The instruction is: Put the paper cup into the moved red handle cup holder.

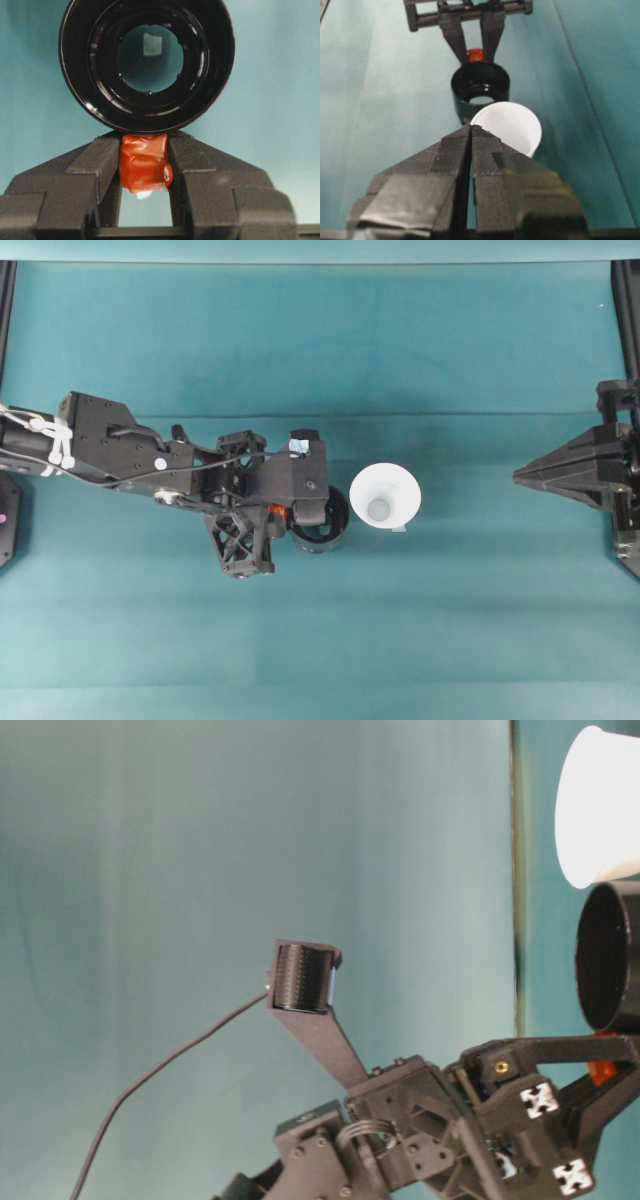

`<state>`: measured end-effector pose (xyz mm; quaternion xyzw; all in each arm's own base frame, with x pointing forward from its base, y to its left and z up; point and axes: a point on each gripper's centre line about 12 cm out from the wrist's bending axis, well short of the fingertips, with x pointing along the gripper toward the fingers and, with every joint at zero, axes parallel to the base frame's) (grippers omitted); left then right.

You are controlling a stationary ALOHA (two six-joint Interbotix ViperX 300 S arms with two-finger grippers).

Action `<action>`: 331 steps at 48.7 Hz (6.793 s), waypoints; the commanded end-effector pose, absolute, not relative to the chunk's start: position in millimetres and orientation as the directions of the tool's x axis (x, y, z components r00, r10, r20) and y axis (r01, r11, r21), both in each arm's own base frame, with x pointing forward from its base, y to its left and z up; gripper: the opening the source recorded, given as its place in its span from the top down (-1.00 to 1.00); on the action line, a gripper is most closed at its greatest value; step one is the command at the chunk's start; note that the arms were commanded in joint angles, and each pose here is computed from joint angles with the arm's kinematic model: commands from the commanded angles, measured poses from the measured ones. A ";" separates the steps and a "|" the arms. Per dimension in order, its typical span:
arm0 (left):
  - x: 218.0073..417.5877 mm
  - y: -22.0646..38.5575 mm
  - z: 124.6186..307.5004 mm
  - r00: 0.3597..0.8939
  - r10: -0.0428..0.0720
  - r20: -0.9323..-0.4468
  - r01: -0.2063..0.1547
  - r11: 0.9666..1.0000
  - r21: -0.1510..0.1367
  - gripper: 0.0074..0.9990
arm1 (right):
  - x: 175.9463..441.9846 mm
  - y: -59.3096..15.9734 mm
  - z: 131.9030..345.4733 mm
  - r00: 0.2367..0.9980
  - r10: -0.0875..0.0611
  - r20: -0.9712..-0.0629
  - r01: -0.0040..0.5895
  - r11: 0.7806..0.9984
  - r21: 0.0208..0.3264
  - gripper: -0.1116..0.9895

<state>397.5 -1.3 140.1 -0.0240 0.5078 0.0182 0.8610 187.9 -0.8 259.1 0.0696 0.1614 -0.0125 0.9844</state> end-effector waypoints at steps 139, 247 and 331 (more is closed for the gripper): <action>309.0 -10.9 241.4 0.677 -0.015 -0.736 0.034 0.999 0.011 -0.77 | 184.9 -1.1 247.6 0.914 -0.002 -0.405 0.063 0.988 0.138 0.96; 300.2 -10.6 248.7 0.702 -0.016 -0.712 0.017 1.000 -0.005 -0.76 | 353.7 -51.1 134.3 0.264 -0.019 -0.964 0.338 0.938 0.074 0.66; 301.4 -10.6 246.9 0.697 -0.016 -0.717 0.015 1.000 -0.007 -0.75 | 435.7 -27.5 191.7 0.296 0.033 -0.955 0.265 0.957 0.115 0.98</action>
